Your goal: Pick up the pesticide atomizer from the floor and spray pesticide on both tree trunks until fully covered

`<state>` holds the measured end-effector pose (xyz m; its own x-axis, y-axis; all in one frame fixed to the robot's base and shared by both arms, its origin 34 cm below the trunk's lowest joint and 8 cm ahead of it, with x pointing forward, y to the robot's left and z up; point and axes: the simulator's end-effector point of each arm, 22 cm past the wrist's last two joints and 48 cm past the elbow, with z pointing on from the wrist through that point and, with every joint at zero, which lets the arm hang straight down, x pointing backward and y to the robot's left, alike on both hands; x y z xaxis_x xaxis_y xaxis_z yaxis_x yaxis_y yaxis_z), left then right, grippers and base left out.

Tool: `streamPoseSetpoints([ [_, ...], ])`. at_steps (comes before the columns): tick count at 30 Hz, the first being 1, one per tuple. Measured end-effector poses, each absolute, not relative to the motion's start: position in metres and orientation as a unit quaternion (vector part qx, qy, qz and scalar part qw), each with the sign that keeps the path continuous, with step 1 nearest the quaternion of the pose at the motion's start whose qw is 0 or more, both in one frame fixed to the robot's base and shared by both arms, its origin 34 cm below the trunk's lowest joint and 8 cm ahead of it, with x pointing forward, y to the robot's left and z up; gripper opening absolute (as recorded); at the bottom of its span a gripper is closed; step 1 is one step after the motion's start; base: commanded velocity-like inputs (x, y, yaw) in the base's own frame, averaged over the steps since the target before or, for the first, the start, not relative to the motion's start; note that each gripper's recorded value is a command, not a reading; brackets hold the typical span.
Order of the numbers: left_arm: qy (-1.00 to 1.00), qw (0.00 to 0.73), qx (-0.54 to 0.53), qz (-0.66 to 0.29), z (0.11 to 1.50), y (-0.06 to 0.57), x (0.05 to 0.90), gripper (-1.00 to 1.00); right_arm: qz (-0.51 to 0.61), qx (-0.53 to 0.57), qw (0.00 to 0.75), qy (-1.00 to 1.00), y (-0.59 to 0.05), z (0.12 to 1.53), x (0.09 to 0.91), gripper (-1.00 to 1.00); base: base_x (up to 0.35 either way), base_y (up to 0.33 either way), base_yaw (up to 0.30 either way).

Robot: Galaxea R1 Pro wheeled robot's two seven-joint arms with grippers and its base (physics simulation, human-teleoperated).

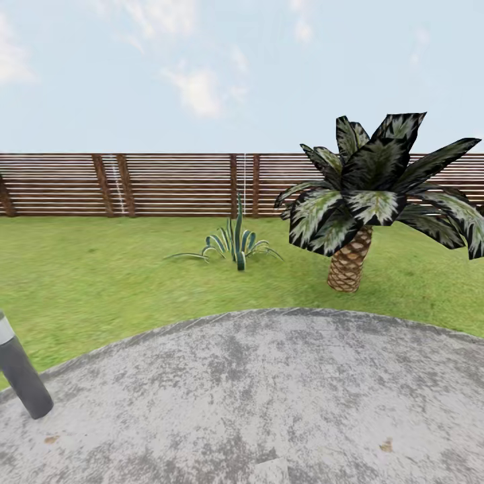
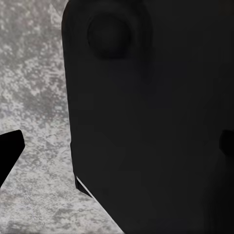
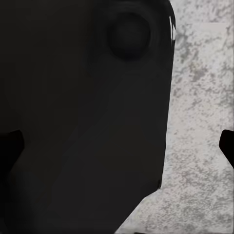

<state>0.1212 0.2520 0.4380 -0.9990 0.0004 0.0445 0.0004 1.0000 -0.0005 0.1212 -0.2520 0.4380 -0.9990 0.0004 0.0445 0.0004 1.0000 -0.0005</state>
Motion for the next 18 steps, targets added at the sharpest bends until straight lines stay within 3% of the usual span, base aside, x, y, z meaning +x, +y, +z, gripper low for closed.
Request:
streamPoseSetpoints([
  [18,-1.000,0.011,0.006,-0.003,0.438,0.256,0.130,1.00,-0.017,-0.001,-0.016,-1.000,-0.223,0.438,0.163,1.00,0.000,0.000,0.000],
])
